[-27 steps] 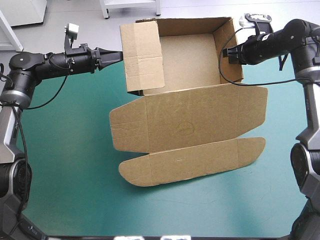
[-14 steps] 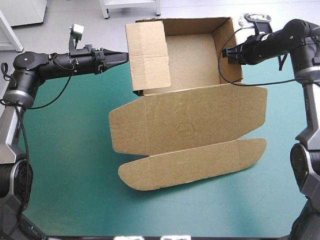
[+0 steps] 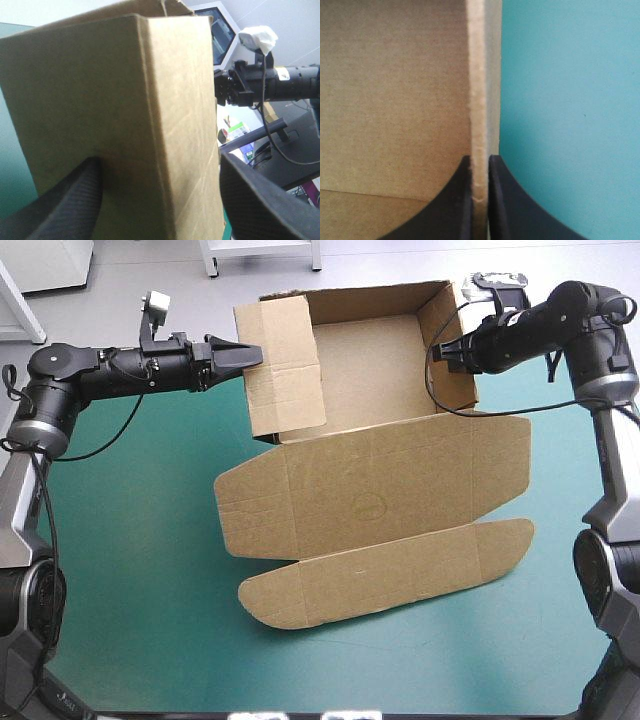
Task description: Fold the box
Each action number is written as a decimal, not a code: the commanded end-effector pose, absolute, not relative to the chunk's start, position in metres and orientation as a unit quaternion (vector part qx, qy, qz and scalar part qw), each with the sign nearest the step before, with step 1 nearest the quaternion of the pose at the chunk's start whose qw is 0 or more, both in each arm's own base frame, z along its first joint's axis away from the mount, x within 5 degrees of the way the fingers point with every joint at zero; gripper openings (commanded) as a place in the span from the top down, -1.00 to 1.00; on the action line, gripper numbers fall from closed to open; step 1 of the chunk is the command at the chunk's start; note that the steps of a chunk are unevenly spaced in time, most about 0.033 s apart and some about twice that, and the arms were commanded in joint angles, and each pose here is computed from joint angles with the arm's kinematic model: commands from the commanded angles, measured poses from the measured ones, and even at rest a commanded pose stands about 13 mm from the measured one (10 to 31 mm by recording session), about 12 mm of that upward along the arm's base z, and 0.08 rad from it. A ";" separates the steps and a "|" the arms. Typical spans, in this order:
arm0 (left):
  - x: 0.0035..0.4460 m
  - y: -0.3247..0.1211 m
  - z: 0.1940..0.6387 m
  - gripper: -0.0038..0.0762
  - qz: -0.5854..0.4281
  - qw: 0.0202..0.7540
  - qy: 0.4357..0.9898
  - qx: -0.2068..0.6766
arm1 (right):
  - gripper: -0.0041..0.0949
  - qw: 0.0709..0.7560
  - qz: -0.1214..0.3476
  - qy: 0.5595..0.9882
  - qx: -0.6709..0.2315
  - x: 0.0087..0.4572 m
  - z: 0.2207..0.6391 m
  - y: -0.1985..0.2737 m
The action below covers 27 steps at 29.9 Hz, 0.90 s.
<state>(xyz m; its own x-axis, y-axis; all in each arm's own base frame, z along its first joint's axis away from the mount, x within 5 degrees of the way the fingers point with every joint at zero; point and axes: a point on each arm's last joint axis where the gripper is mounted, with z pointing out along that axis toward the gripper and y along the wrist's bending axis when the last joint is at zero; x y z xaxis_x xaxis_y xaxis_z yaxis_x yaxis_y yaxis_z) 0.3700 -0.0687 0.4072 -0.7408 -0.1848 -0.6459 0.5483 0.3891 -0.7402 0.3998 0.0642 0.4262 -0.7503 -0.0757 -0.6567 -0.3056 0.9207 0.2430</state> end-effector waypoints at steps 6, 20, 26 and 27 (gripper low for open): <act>0.351 -0.095 0.431 -0.31 -0.491 0.368 0.779 0.128 | 0.92 0.370 0.175 0.906 -0.104 0.377 0.457 0.081; 0.352 -0.148 0.416 -0.25 -0.388 0.378 0.837 0.072 | 0.92 0.366 0.159 0.912 -0.098 0.374 0.455 0.092; 0.352 -0.159 0.413 -0.17 -0.337 0.401 0.851 0.050 | 0.92 0.368 0.134 0.914 -0.108 0.372 0.454 0.105; 0.353 -0.159 0.411 -0.17 -0.329 0.402 0.853 0.048 | 0.92 0.369 0.133 0.913 -0.111 0.371 0.454 0.108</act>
